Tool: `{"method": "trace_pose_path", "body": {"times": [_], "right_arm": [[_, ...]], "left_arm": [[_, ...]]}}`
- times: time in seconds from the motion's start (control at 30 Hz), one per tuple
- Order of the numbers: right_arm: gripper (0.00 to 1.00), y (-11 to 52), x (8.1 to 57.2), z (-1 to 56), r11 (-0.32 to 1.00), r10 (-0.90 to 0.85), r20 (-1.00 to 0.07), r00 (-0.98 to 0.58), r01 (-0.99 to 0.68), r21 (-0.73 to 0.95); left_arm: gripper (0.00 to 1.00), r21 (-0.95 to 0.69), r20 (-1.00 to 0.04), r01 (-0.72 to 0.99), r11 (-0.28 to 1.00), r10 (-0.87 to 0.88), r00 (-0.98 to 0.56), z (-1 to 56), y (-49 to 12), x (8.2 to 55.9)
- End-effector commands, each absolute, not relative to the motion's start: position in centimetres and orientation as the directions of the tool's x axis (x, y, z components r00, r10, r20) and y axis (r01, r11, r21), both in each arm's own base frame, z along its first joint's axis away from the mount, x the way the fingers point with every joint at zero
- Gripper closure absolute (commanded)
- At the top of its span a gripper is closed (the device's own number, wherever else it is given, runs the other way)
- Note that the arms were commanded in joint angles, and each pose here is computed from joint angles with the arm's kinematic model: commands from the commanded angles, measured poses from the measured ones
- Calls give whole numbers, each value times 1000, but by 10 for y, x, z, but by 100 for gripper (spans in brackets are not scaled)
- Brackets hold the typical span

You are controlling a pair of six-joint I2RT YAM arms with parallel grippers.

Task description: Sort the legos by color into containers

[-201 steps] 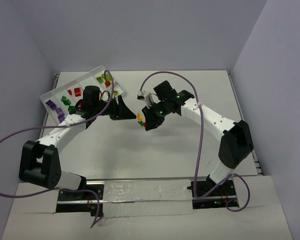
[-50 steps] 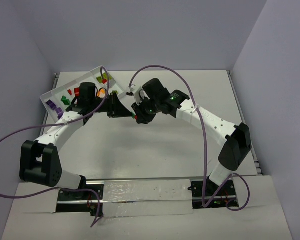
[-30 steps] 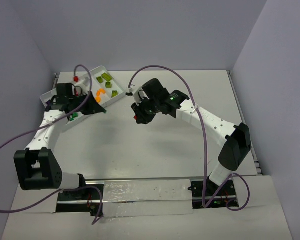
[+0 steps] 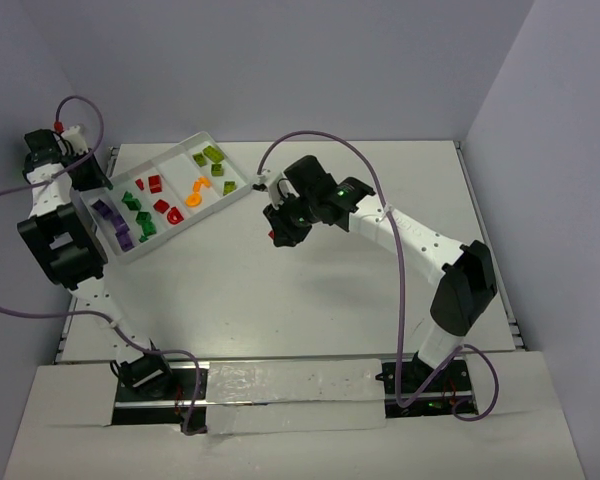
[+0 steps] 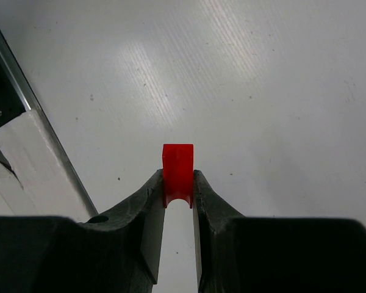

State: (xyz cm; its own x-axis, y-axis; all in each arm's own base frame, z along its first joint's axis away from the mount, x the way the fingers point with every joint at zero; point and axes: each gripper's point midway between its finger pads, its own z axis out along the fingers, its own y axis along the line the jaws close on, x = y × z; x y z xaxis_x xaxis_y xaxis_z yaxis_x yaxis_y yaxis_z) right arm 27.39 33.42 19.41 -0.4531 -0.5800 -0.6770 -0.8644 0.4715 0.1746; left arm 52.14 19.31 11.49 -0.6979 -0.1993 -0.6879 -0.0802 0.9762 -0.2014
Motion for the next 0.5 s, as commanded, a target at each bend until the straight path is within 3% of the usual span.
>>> {"method": "trace_pose_path", "body": {"times": [0.0, 0.17, 0.3, 0.47], "right_arm": [[100, 340, 284, 207, 458, -555, -713, -428, -873, 167], [100, 342, 288, 207, 462, -552, -711, -436, -870, 175], [100, 344, 289, 208, 462, -553, -709, -437, -869, 176], [100, 343, 289, 207, 464, -549, -709, -442, -867, 181]], "left_arm": [[92, -166, -729, -87, 982, -182, -660, 120, 205, 541], [90, -170, -731, -71, 983, -174, -660, 109, 203, 550], [83, -171, -731, -52, 984, -162, -663, 105, 198, 555], [53, -179, -733, -42, 983, -162, -661, 108, 194, 562]]}}
